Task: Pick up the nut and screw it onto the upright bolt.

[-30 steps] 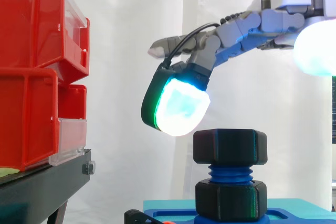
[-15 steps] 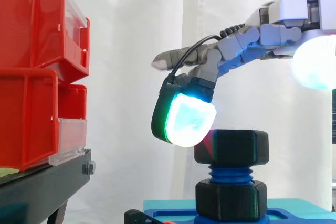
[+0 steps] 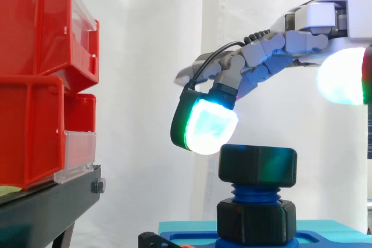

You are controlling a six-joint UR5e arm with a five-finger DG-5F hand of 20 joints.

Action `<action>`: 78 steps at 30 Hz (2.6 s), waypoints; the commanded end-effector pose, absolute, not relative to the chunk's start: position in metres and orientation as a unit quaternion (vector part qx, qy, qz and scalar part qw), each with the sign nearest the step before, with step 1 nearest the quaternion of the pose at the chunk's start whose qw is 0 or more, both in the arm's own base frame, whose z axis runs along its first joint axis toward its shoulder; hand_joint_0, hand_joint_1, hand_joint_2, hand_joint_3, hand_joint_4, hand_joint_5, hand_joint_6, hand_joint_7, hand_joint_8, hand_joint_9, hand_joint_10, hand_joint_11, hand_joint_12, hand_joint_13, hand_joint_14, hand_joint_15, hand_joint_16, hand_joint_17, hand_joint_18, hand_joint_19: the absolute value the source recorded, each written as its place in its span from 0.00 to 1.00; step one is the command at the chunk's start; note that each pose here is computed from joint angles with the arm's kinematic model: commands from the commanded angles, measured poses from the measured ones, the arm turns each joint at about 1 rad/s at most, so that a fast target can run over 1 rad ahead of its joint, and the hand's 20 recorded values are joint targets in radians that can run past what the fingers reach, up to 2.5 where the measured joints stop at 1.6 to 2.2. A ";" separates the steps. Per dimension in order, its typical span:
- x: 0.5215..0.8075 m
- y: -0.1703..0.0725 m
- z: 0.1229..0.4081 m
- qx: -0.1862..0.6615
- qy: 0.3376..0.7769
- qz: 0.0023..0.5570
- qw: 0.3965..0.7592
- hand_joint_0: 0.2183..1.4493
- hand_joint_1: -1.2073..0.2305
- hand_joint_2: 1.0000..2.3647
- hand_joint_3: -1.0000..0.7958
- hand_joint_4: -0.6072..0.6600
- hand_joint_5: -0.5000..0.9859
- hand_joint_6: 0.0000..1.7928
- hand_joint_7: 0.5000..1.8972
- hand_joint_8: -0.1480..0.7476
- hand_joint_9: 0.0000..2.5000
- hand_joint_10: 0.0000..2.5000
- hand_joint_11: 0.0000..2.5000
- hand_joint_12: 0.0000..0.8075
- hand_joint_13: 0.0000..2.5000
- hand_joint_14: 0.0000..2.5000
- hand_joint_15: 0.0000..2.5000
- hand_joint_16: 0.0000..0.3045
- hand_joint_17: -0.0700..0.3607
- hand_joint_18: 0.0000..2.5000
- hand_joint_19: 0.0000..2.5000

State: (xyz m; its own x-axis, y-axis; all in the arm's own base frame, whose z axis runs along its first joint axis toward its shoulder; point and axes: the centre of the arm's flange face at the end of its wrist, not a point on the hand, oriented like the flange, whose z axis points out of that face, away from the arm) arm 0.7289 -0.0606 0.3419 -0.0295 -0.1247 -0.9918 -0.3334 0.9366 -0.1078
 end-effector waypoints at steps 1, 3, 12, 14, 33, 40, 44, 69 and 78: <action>0.727 -0.070 0.342 -0.161 0.714 0.074 0.677 0.20 0.70 0.00 0.28 0.67 0.26 0.28 0.25 0.45 0.26 0.00 0.00 0.34 0.12 0.00 0.00 0.11 0.33 0.00 0.00; 0.727 -0.072 0.342 -0.162 0.714 0.072 0.677 0.21 0.69 0.00 0.28 0.68 0.28 0.28 0.26 0.46 0.30 0.00 0.00 0.33 0.14 0.00 0.00 0.10 0.32 0.00 0.00; 0.722 -0.090 0.325 -0.159 0.711 0.069 0.682 0.22 0.66 0.00 0.28 0.70 0.31 0.28 0.31 0.46 0.37 0.00 0.00 0.30 0.19 0.00 0.00 0.08 0.29 0.05 0.00; 0.722 -0.091 0.325 -0.160 0.711 0.070 0.681 0.22 0.66 0.00 0.28 0.70 0.32 0.28 0.33 0.45 0.38 0.00 0.00 0.29 0.19 0.00 0.00 0.08 0.29 0.06 0.00; 0.726 -0.102 0.360 -0.177 0.694 0.077 0.694 0.20 0.69 0.00 0.28 0.61 0.24 0.28 0.13 0.40 0.29 0.00 0.00 0.33 0.14 0.00 0.00 0.10 0.32 0.00 0.00; 0.731 -0.087 0.363 -0.182 0.684 0.081 0.702 0.19 0.71 0.00 0.28 0.58 0.22 0.28 0.10 0.40 0.19 0.00 0.00 0.37 0.05 0.00 0.00 0.12 0.36 0.00 0.00; 0.735 -0.074 0.364 -0.181 0.678 0.094 0.706 0.19 0.72 0.00 0.28 0.57 0.21 0.28 0.09 0.40 0.16 0.00 0.00 0.38 0.03 0.00 0.00 0.13 0.36 0.00 0.00; 0.736 -0.003 0.344 -0.165 0.703 0.119 0.682 0.19 0.72 0.00 0.28 0.59 0.22 0.28 0.12 0.41 0.17 0.00 0.00 0.38 0.03 0.00 0.00 0.13 0.36 0.00 0.00; 0.737 -0.007 0.343 -0.155 0.703 0.126 0.683 0.19 0.72 0.00 0.28 0.58 0.22 0.28 0.10 0.40 0.16 0.00 0.00 0.38 0.03 0.00 0.00 0.13 0.36 0.00 0.00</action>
